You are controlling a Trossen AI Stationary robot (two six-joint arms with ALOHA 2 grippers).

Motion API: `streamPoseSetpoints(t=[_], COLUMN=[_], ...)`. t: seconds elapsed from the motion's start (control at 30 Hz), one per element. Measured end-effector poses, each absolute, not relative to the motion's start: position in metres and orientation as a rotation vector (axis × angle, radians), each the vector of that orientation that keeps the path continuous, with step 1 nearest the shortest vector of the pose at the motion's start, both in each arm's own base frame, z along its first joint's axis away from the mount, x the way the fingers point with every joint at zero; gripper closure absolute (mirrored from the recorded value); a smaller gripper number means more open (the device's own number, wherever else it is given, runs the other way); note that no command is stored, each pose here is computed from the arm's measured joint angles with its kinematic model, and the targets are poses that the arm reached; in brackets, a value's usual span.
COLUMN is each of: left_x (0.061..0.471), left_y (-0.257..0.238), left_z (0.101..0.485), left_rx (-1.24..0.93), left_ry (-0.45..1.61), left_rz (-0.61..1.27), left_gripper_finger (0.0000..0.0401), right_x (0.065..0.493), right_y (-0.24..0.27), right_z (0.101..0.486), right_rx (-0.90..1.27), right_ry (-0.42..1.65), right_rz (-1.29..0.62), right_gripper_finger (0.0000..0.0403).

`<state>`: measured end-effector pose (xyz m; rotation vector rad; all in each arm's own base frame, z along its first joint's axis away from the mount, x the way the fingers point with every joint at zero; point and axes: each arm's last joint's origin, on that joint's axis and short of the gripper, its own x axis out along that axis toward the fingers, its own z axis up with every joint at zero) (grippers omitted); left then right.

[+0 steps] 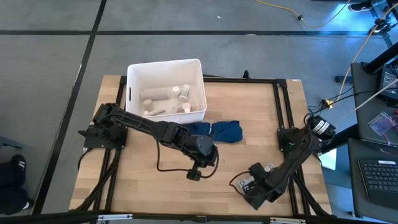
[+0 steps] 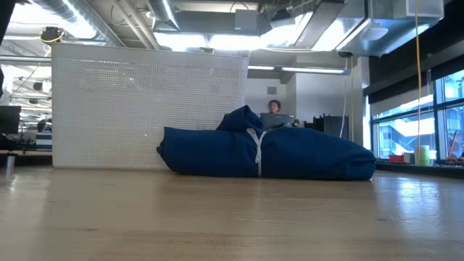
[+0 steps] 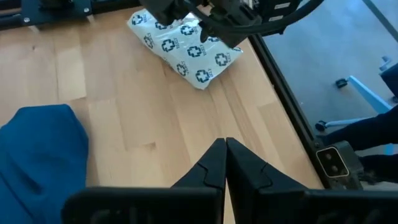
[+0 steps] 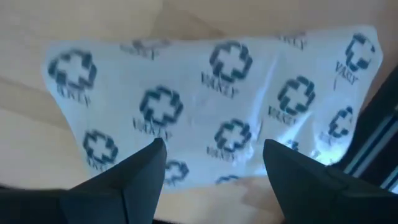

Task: Pick & place medical supplies in basket/bin
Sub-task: Put the white mailer bag into the white container

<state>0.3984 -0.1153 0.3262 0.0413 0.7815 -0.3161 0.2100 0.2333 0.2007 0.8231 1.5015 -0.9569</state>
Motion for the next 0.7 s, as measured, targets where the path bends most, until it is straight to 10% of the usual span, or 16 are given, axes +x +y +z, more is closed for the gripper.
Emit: streamPoseSetpoints(t=[0.7], left_x=[0.378], left_y=[-0.123], left_z=[0.316], left_rx=[0.063], left_ry=[0.987], left_rz=[-0.339], left_gripper_finger=[0.0398], right_x=[0.209], right_y=[0.224], right_z=[0.161], right_rx=[0.732], right_ry=[1.419], right_rz=[-0.81], right_gripper_finger=[0.0139])
